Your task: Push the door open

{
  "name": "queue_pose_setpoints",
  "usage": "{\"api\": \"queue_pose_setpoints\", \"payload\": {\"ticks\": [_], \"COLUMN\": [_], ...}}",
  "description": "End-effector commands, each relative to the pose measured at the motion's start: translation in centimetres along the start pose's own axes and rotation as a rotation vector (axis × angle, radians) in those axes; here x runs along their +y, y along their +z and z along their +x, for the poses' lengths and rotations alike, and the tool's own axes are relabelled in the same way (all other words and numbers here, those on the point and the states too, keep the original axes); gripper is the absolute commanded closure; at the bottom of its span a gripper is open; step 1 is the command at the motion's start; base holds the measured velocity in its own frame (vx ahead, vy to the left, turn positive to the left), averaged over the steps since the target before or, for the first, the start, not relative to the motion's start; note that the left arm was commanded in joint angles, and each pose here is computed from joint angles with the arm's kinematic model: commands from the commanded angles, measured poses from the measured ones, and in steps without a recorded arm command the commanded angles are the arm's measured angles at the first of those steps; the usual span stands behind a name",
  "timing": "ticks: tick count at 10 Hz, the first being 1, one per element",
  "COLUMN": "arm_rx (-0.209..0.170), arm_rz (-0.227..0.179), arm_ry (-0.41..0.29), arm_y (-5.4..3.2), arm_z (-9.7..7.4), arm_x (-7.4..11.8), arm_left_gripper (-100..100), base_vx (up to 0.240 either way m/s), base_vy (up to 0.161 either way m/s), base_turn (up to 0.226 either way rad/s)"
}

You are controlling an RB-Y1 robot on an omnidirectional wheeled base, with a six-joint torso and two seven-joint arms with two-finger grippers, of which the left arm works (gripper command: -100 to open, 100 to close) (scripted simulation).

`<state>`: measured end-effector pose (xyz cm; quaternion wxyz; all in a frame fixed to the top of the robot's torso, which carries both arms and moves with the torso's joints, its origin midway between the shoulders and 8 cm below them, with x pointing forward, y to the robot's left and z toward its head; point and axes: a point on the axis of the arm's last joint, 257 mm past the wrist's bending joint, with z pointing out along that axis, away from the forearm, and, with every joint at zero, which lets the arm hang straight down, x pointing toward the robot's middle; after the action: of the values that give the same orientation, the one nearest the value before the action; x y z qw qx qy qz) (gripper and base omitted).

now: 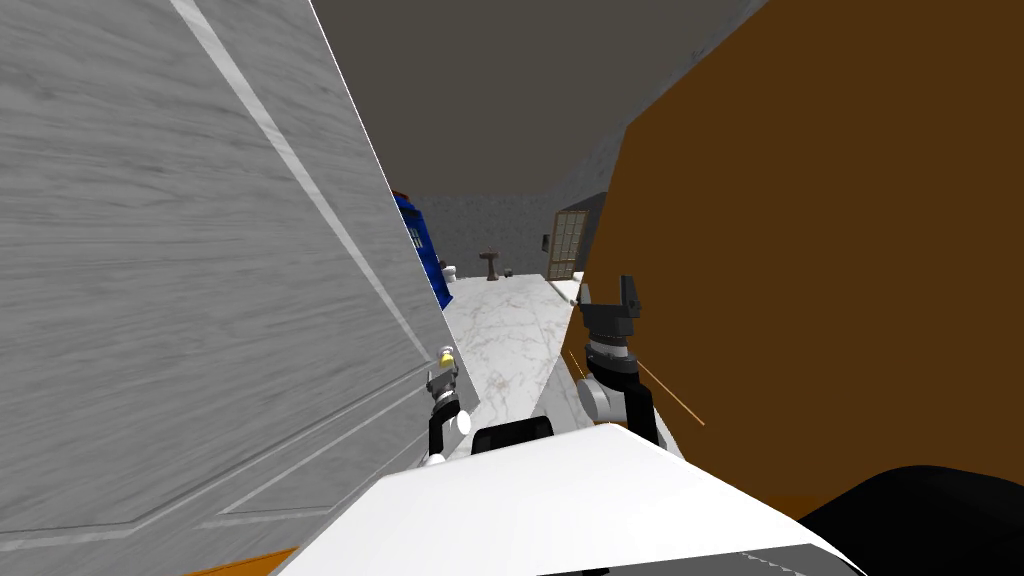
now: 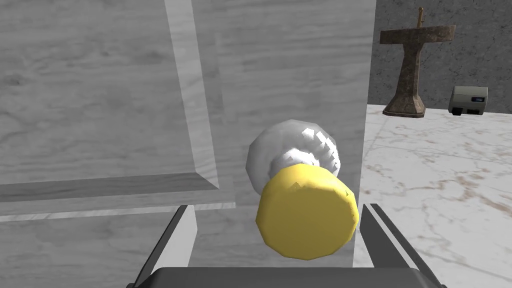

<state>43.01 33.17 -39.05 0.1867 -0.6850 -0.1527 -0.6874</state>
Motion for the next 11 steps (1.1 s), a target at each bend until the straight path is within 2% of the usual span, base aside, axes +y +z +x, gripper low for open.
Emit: {"api": "queue_pose_setpoints", "payload": {"ticks": [1,2,7,8,9,11], "arm_rx": [0.000,0.000,0.000,0.012,0.011,-0.006], "arm_rz": [0.000,0.000,0.000,0.013,0.016,0.027], "arm_ry": [0.000,0.000,0.000,0.015,0.012,-0.026], "arm_y": [0.00,0.00,0.00,0.62,0.59,-0.16], "arm_z": [0.0,0.0,0.0,0.3,0.3,0.1], "arm_x": [0.0,0.0,0.0,-1.3,-1.3,-0.1], "arm_left_gripper": [-100,100,100,-100,-100,-100], "base_vx": [0.078,-0.012,-0.016,-0.106,-0.154,-0.134], "base_vy": [0.028,-0.003,-0.006,-0.117,-0.173,-0.175], "base_turn": [-0.012,0.010,0.000,0.077,0.066,0.052]}}
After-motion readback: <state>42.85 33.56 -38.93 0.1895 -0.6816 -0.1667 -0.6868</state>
